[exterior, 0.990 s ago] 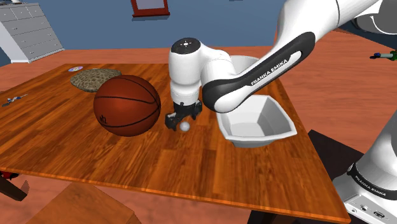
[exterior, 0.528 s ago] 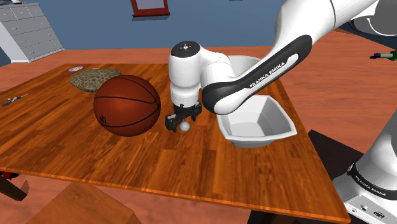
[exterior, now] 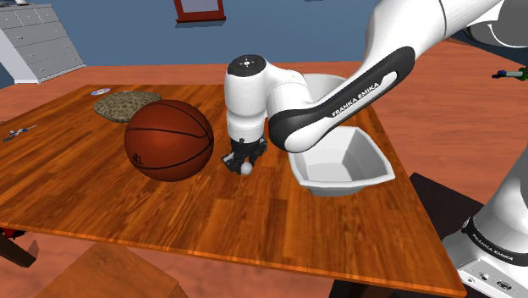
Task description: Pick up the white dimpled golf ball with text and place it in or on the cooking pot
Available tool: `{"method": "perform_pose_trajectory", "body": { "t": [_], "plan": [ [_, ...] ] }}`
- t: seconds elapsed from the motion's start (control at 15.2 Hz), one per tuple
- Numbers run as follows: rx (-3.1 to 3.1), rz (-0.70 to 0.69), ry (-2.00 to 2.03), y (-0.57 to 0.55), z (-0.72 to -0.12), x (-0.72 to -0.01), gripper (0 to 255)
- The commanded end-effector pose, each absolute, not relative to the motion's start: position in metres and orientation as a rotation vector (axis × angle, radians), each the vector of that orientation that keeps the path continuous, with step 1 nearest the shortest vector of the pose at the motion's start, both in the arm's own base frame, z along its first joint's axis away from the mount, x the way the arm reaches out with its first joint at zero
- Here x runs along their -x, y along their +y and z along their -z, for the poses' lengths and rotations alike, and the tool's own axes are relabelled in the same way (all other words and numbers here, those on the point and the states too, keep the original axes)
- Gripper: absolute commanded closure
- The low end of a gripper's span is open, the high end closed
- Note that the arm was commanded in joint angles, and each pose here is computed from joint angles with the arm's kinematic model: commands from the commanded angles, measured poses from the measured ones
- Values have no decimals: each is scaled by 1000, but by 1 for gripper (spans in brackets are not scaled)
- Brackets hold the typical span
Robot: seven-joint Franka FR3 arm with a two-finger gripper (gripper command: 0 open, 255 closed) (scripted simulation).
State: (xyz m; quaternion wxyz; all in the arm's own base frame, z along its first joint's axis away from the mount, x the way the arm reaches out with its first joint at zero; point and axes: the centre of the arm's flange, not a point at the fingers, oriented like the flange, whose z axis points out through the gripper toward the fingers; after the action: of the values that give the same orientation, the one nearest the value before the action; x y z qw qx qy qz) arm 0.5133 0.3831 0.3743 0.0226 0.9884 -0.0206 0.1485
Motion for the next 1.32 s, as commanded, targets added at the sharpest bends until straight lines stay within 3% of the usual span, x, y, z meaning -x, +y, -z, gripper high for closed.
{"method": "perform_pose_trajectory", "body": {
  "t": [0.0,1.25],
  "plan": [
    [-3061,-460,-64,383,-374,-513,255],
    [-3061,-460,-64,383,-464,-513,255]
  ]
}}
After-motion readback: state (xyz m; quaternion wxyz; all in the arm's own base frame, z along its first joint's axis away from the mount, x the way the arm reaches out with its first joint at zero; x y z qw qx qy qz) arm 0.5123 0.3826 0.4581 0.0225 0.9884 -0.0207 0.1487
